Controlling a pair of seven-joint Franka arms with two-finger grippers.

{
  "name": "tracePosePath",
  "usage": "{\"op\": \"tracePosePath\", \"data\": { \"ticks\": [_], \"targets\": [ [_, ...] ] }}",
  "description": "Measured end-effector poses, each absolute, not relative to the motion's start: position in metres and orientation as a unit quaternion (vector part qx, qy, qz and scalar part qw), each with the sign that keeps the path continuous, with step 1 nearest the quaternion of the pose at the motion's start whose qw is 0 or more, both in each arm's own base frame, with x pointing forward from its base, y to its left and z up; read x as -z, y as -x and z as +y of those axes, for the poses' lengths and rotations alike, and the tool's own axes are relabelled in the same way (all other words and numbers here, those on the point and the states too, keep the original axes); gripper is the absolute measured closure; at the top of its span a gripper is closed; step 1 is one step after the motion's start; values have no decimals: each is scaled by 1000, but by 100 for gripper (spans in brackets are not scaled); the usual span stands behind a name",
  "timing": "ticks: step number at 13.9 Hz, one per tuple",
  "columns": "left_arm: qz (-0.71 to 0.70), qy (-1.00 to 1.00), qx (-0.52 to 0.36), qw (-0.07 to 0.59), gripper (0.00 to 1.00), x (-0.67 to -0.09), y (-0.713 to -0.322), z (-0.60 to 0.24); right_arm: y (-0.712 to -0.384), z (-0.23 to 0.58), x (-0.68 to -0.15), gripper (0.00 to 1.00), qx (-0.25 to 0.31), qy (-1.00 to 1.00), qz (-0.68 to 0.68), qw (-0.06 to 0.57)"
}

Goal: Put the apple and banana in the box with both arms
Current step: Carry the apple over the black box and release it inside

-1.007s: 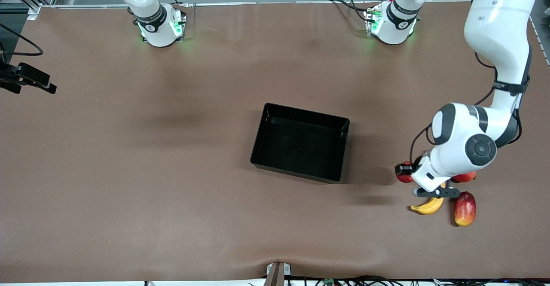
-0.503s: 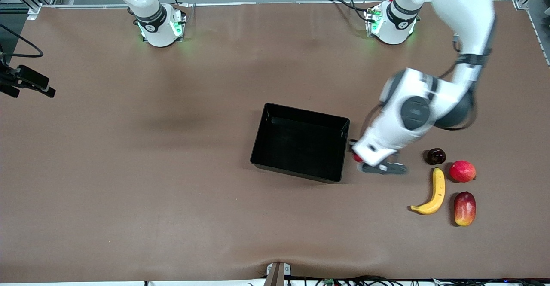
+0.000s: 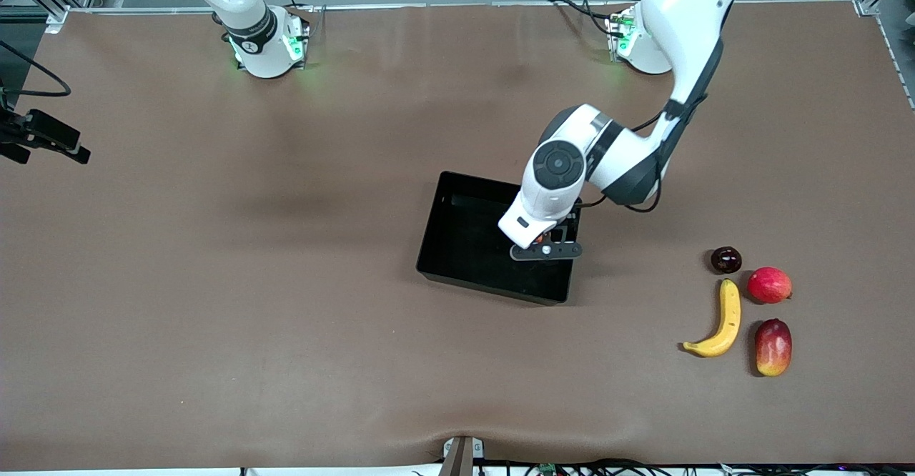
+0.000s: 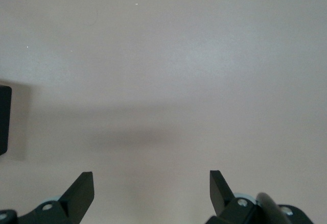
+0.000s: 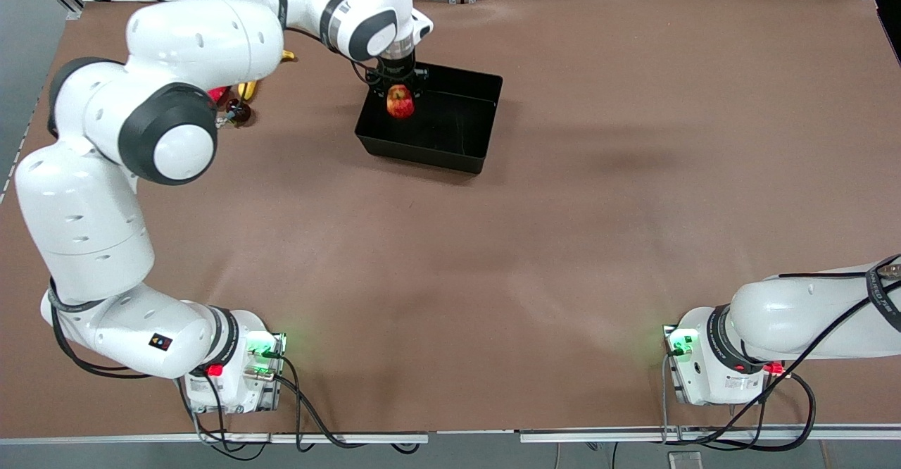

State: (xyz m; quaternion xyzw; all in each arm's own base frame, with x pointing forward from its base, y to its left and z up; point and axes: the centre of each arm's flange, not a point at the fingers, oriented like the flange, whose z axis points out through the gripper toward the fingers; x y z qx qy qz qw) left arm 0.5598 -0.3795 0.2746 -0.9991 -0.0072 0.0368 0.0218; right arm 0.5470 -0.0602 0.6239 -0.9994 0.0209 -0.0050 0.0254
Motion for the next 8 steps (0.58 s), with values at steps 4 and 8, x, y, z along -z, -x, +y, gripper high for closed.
{"op": "tracePosePath", "data": {
  "ticks": [4, 8],
  "targets": [
    [-9, 998, -61, 28, 36, -224, -558, -378, -547, -61, -623, 0, 4, 999, 21, 24],
    [-7, 997, -68, 29, 36, -207, -553, -383, -547, -63, -623, 0, 3, 999, 23, 24]
  ]
}}
